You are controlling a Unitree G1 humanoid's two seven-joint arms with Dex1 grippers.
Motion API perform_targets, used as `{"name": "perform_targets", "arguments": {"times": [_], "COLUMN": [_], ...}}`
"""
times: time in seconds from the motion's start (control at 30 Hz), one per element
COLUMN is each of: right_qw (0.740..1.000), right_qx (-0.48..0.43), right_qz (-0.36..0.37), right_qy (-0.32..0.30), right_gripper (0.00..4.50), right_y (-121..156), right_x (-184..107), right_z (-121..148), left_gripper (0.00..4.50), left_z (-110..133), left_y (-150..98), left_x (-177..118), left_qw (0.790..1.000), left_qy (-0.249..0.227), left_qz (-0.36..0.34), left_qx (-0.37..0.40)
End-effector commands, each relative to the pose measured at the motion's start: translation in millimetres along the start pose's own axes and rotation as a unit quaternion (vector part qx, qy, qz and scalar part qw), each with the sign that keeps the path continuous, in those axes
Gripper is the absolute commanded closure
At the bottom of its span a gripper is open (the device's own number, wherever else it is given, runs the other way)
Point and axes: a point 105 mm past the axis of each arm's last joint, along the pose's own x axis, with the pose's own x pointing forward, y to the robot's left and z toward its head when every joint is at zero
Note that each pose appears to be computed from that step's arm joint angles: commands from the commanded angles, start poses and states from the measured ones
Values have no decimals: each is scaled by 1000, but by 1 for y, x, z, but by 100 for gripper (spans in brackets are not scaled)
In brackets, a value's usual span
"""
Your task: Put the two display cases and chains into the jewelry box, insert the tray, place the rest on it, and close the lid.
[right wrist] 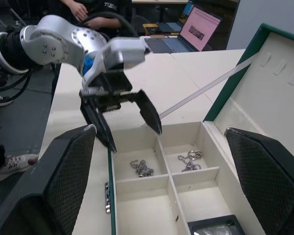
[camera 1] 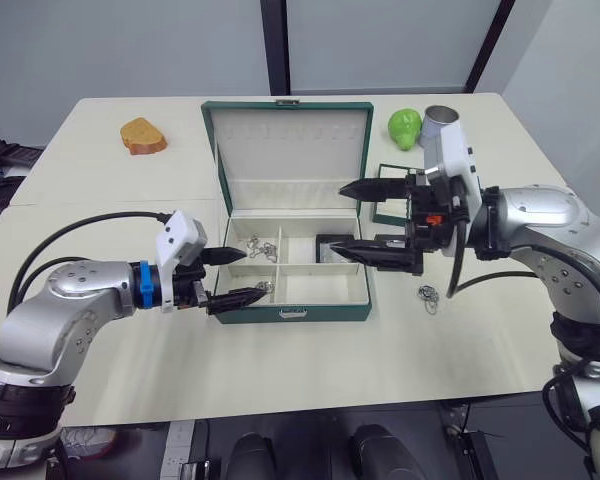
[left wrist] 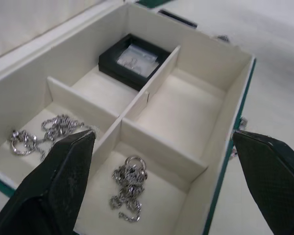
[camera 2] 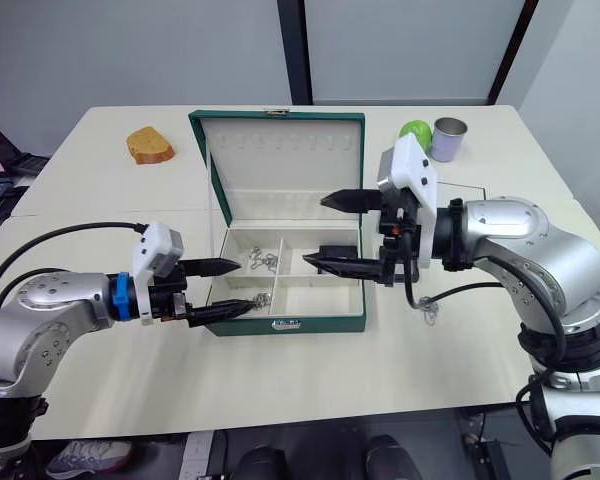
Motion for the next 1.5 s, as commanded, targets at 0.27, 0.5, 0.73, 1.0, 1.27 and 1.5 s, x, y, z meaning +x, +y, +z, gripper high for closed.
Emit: {"name": "perform_targets", "arguments": {"times": [0.27,0.5,0.73,1.0,1.27,1.5], "right_qw": [990,959,929,930,935,966], "right_qx": [69,112,115,110,112,123], "right_qz": [-110,-238,-332,-325,-307,-167], "right_qy": [56,111,119,135,138,154], "right_gripper": [0,0,0,0,0,0], "right_y": [-11,-31,-47,-49,-49,-42], "right_x": [-102,-156,-195,-198,-196,-157], "right_z": [-47,-106,-135,-142,-135,-109], "left_gripper": [4,4,4,4,4,4], "left_z": [29,-39,-71,-77,-70,-24], "left_y": [16,43,40,38,35,10], "left_x": [-75,-140,-163,-159,-142,-70], "left_qw": [991,955,933,934,945,989], "left_qy": [-42,15,34,41,36,5], "left_qz": [129,295,355,354,323,150], "left_qx": [-17,-39,-37,-39,-37,17]}}
